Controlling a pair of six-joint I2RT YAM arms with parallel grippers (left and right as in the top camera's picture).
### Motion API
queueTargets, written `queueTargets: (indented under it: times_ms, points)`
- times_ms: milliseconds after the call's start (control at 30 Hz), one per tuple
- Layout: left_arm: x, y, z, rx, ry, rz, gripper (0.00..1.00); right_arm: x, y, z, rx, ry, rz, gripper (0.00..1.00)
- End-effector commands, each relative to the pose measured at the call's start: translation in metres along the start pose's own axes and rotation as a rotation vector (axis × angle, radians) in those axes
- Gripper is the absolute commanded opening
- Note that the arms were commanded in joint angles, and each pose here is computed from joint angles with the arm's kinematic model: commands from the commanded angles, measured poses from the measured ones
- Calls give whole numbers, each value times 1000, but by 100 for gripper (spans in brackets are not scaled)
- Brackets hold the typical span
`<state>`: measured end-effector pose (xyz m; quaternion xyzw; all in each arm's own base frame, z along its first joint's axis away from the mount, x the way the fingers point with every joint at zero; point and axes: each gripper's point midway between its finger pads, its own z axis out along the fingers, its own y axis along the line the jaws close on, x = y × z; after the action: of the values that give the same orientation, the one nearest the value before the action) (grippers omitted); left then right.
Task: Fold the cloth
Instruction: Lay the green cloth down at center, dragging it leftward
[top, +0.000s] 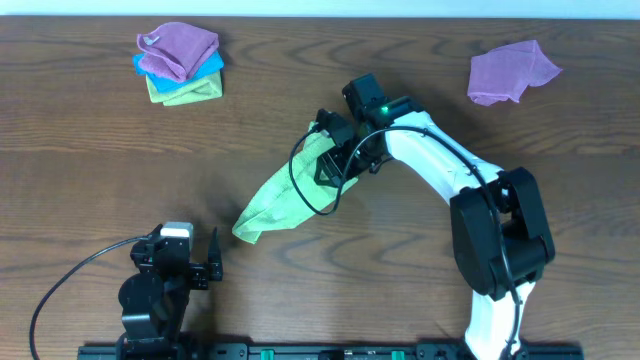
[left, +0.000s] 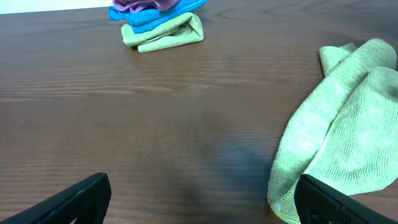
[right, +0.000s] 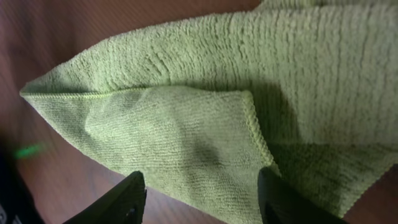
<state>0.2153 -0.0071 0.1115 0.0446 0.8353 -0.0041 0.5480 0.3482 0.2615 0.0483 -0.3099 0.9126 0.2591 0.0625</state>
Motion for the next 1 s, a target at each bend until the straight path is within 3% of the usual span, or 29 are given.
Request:
queueTargets:
  times_ms: [0,300,533,600,700,733,967]
  points:
    - [7,-1,3,5,15,-5,95,-3,-5,0,4,-16,-45,61]
    - [7,-1,3,6,16,-5,95,-13,-22,2,92,-48,-85,60]
    - [7,-1,3,5,16,-5,95,-8,-18,13,39,-29,-78,55]
    - [7,-1,3,5,16,-5,95,-7,-14,15,19,-24,-75,45]
    - [7,-1,3,5,16,-5,95,-6,-12,13,11,-20,-73,6]
    - [7,-1,3,5,16,-5,95,-6,-11,12,12,-19,-73,1]
    - [7,-1,3,5,16,-5,95,17,4,-23,35,52,-36,1]
